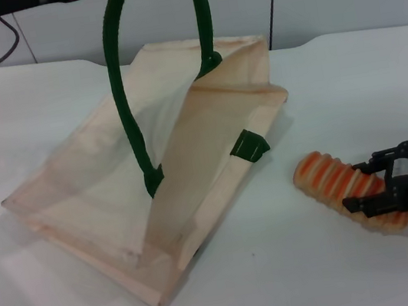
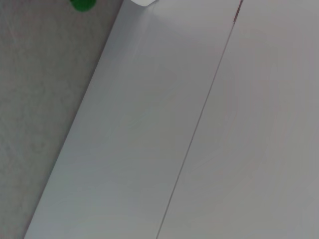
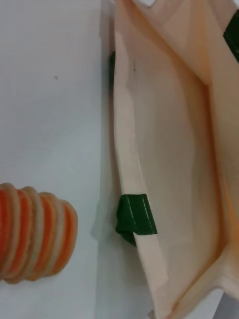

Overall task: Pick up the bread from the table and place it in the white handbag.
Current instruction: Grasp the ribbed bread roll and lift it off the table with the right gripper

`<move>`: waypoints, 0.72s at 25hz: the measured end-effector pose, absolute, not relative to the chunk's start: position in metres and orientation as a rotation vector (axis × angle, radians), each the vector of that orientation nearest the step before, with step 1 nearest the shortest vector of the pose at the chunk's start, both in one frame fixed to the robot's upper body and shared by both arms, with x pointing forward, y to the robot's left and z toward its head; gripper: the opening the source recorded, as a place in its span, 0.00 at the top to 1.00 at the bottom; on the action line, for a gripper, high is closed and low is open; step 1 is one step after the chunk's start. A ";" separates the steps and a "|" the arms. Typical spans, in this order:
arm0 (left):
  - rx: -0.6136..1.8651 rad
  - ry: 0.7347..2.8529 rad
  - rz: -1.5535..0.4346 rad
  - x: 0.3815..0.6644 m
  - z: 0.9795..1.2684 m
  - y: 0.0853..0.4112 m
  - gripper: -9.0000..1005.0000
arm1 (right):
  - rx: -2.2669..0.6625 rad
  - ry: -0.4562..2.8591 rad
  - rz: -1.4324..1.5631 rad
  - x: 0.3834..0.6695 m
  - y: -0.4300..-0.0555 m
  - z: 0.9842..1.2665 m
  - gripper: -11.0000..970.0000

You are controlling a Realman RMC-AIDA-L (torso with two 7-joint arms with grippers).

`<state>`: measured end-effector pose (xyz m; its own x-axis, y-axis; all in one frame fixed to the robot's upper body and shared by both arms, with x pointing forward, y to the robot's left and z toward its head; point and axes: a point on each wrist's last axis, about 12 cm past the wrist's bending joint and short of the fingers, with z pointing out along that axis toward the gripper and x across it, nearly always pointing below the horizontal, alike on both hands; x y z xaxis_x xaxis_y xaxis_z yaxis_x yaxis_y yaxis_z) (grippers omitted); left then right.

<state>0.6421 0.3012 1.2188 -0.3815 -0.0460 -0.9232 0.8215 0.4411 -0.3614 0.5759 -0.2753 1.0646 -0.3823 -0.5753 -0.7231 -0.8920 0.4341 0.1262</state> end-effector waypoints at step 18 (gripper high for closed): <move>0.675 1.707 -1.098 0.641 1.217 0.301 0.89 | -1.229 1.958 0.752 0.582 -0.275 1.086 0.36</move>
